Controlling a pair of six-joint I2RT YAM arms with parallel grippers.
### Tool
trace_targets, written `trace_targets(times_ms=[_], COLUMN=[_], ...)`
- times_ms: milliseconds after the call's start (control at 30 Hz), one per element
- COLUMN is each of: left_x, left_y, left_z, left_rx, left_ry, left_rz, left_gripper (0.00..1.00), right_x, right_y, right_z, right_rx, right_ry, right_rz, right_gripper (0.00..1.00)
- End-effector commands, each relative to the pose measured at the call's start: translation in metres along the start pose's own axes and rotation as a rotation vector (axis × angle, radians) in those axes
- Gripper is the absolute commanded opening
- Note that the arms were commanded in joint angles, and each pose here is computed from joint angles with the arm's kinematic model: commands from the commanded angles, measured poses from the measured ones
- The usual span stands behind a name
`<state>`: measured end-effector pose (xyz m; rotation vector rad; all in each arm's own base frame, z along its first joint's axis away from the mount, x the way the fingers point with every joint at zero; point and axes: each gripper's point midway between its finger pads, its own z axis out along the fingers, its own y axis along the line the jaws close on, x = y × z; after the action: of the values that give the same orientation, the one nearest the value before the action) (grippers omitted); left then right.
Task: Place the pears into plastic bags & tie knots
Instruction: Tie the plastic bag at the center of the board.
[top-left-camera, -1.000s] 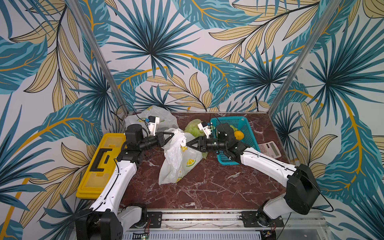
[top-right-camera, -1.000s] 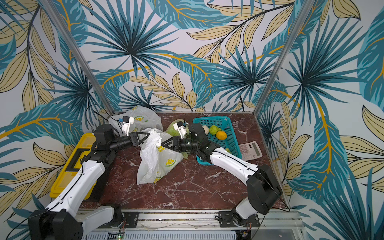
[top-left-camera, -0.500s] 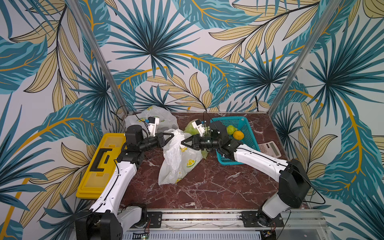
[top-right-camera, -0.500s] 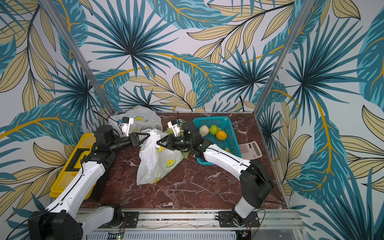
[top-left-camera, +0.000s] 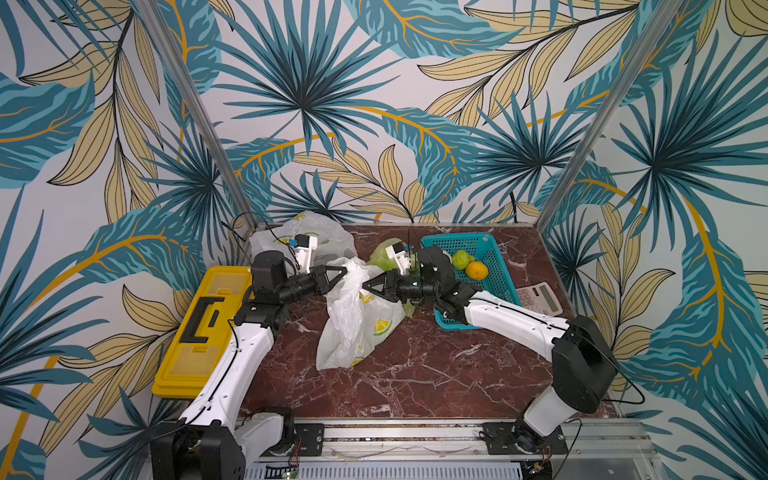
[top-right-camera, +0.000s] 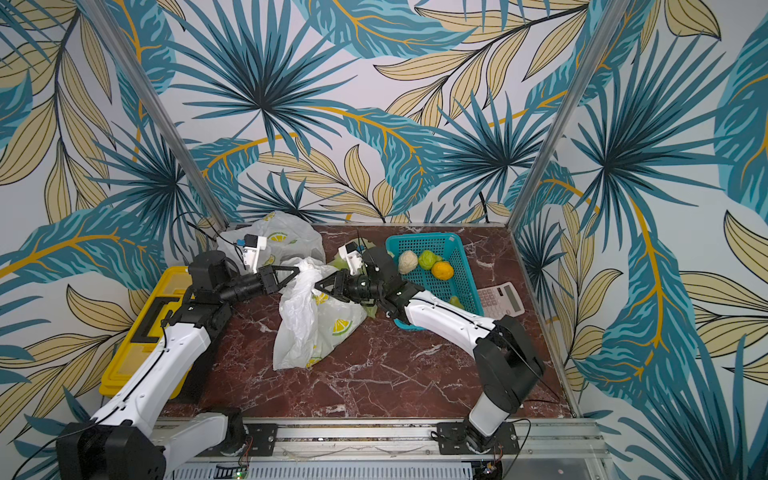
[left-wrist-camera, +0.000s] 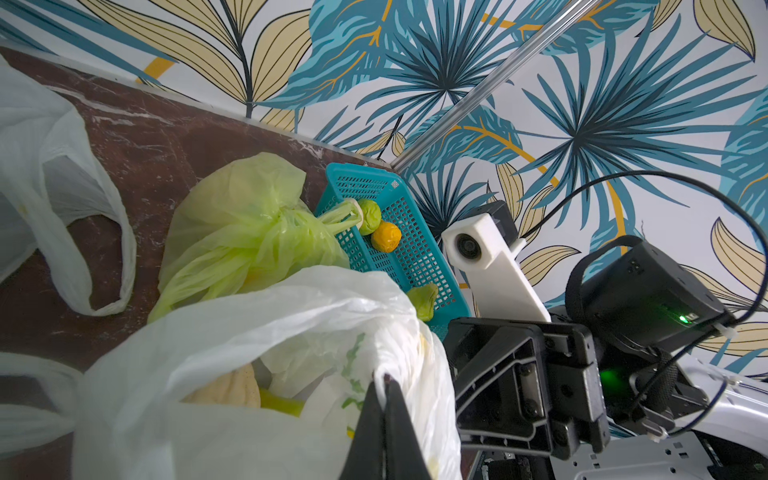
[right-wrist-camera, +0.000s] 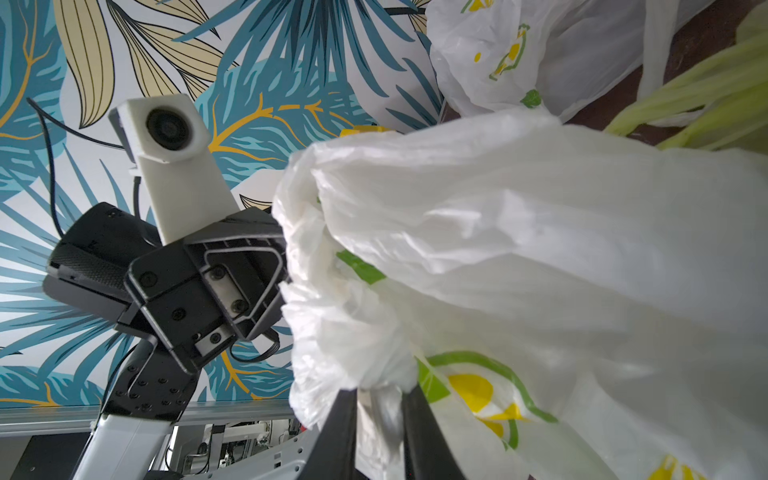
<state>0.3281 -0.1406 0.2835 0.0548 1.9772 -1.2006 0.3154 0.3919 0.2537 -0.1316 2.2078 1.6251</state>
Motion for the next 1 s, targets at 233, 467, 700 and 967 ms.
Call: trace_targets(times_ms=[233, 467, 700, 967], left_x=[-0.004, -0.005, -0.013, -0.003], left_y=[-0.002, -0.003, 0.0, 0.0], left_z=[-0.008, -0.013, -0.038, -0.028], left_rx=[-0.016, -0.026, -0.11, -0.049], left_ry=[-0.044, -0.062, -0.082, -0.009], left_rz=[0.001, 0.012, 0.068, 0.013], left_gripper=[0.0, 0.0, 0.0, 0.0], right_x=[0.004, 0.012, 0.021, 0.018], right_y=[-0.01, -0.05, -0.089, -0.042], right_z=[-0.002, -0.034, -0.071, -0.046], right_rx=[0.013, 0.359, 0.633, 0.345], right_ry=[-0.033, -0.001, 0.106, 0.067], right_rz=[0.032, -0.129, -0.228, -0.133], right_gripper=[0.0, 0.0, 0.0, 0.0])
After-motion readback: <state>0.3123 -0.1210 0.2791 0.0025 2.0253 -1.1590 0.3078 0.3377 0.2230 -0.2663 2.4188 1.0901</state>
